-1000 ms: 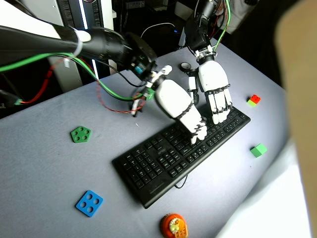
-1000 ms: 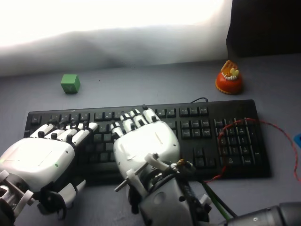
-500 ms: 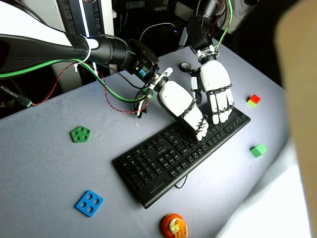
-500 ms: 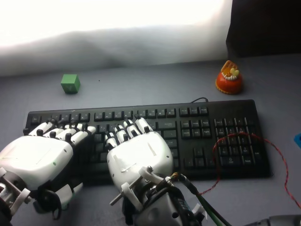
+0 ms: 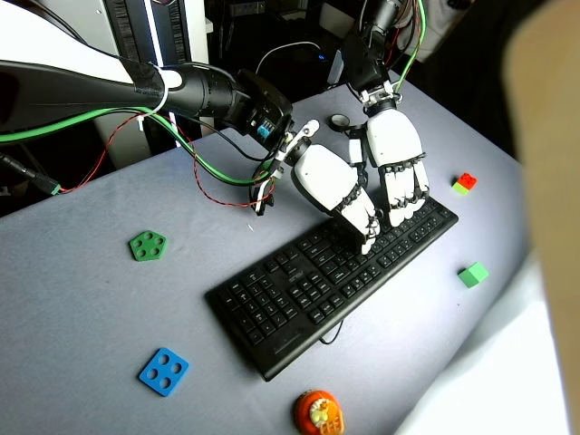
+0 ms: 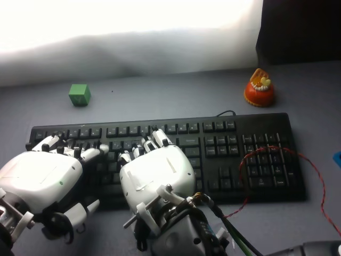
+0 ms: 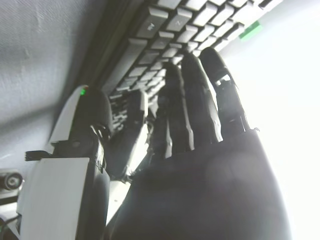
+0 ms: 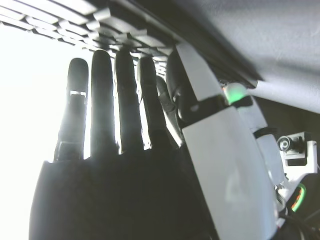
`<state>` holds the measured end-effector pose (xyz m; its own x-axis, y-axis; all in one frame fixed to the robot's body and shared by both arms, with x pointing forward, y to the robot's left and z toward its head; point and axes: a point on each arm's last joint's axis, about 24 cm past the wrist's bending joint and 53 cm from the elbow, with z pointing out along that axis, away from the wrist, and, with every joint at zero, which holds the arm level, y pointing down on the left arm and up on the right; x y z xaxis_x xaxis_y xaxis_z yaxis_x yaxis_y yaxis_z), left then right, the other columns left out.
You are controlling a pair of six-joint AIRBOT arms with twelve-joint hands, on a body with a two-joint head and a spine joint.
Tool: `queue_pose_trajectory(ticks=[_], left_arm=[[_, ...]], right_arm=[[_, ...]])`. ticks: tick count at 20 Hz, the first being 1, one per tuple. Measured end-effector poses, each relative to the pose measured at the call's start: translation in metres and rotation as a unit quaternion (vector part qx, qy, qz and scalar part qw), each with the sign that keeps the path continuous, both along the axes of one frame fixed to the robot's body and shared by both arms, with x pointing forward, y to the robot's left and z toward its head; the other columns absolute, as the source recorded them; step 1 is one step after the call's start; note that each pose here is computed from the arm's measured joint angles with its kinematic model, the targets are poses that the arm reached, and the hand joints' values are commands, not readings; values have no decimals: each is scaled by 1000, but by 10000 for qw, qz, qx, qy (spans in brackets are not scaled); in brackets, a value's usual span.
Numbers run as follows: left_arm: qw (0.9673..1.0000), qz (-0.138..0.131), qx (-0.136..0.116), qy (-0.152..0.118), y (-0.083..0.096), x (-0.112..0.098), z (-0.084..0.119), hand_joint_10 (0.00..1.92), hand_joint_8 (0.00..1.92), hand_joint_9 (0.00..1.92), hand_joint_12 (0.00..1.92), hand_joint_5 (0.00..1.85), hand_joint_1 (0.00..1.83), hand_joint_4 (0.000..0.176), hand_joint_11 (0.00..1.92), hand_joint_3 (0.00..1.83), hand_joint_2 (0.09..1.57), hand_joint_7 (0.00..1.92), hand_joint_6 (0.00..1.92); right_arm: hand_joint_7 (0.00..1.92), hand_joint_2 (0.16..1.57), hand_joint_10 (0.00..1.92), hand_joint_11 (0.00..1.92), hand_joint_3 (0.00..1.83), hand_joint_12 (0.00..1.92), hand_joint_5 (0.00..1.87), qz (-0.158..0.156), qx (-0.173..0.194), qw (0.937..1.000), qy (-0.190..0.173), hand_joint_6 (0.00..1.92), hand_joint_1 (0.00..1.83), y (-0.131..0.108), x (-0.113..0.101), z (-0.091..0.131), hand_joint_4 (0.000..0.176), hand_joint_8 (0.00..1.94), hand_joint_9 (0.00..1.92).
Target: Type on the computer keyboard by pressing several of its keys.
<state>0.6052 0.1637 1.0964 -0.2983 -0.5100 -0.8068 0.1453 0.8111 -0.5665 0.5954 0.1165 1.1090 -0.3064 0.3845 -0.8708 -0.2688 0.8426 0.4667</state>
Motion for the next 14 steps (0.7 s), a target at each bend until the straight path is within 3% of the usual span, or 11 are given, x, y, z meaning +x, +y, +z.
queue_pose_trajectory(ticks=[1, 3, 5, 6, 7, 8, 9, 10, 12, 13, 14], left_arm=[[10000, -2, -5, 6, 0, 0, 0, 12, 8, 335, 969, 458, 739, 0, 0, 0, 1369, 361, 27], [10000, 3, -11, -13, 0, 0, 1, 39, 20, 438, 1091, 283, 799, 0, 0, 0, 1332, 449, 0], [10000, 13, -14, -24, 1, 1, 1, 72, 20, 540, 1258, 227, 802, 10, 0, 0, 1334, 491, 2], [10000, 16, -12, -46, 1, 1, 2, 61, 5, 524, 1315, 347, 798, 0, 0, 6, 1358, 465, 59], [10000, 11, -11, -49, 1, 1, 2, 61, 5, 524, 1315, 347, 798, 0, 0, 6, 1358, 465, 59], [10000, 10, -12, -49, 1, 1, 2, 44, 5, 488, 1264, 497, 781, 0, 0, 7, 1366, 469, 112], [10000, 9, -10, -48, 1, 1, 2, 25, 2, 452, 1193, 624, 791, 0, 0, 1, 1351, 466, 112], [10000, 10, -15, -55, 1, 1, 3, 18, 4, 438, 1165, 678, 808, 0, 0, 0, 1344, 474, 113], [9999, 35, -10, -108, 3, 3, 5, 24, 6, 458, 1161, 522, 785, 0, 0, 2, 1352, 489, 31], [9999, 27, -7, -101, 2, 3, 4, 64, 12, 582, 1268, 282, 778, 0, 45, 7, 1383, 524, 1], [10000, 17, 2, -77, 2, 3, 3, 69, 11, 604, 1277, 226, 815, 0, 69, 0, 1363, 529, 0]], right_arm=[[346, 1371, 28, 0, 1, 824, 362, -11, 8, 10000, -34, 932, 886, 0, 2, 2, 0, 4, 229], [423, 1334, 136, 0, 0, 1117, 345, -32, 9, 10000, -72, 348, 936, -1, 5, 4, 0, 6, 429], [462, 1305, 367, 0, 1, 1339, 392, -28, 11, 10000, -26, 193, 979, -1, 4, 2, 0, 1, 439], [462, 1347, 718, 0, 4, 1476, 523, -26, 8, 10000, -39, 194, 894, -1, 4, 3, 0, 1, 257], [462, 1347, 718, 0, 4, 1476, 523, -27, 8, 10000, -48, 194, 894, -1, 4, 3, 0, 1, 257], [487, 1333, 747, 0, 12, 1519, 581, -28, 10, 10000, -55, 1272, 939, -1, 4, 4, 0, 8, 185], [485, 1337, 723, 0, 8, 1499, 585, -25, 14, 10000, -92, 1505, 957, -1, 5, 5, 0, 5, 104], [481, 1336, 701, 0, 2, 1465, 592, -36, 8, 9999, -145, 1543, 961, -2, 6, 7, 0, 3, 86], [460, 1376, 623, 0, 2, 1356, 530, -70, 5, 9998, -174, 1642, 915, -3, 7, 8, 0, 9, 148], [477, 1357, 561, 0, 0, 1347, 358, -74, -6, 9998, -162, 560, 899, -4, 7, 8, 0, 6, 319], [449, 1363, 528, 0, 0, 1368, 301, -87, -9, 9999, -125, 361, 870, -4, 7, 6, 0, 0, 348]])
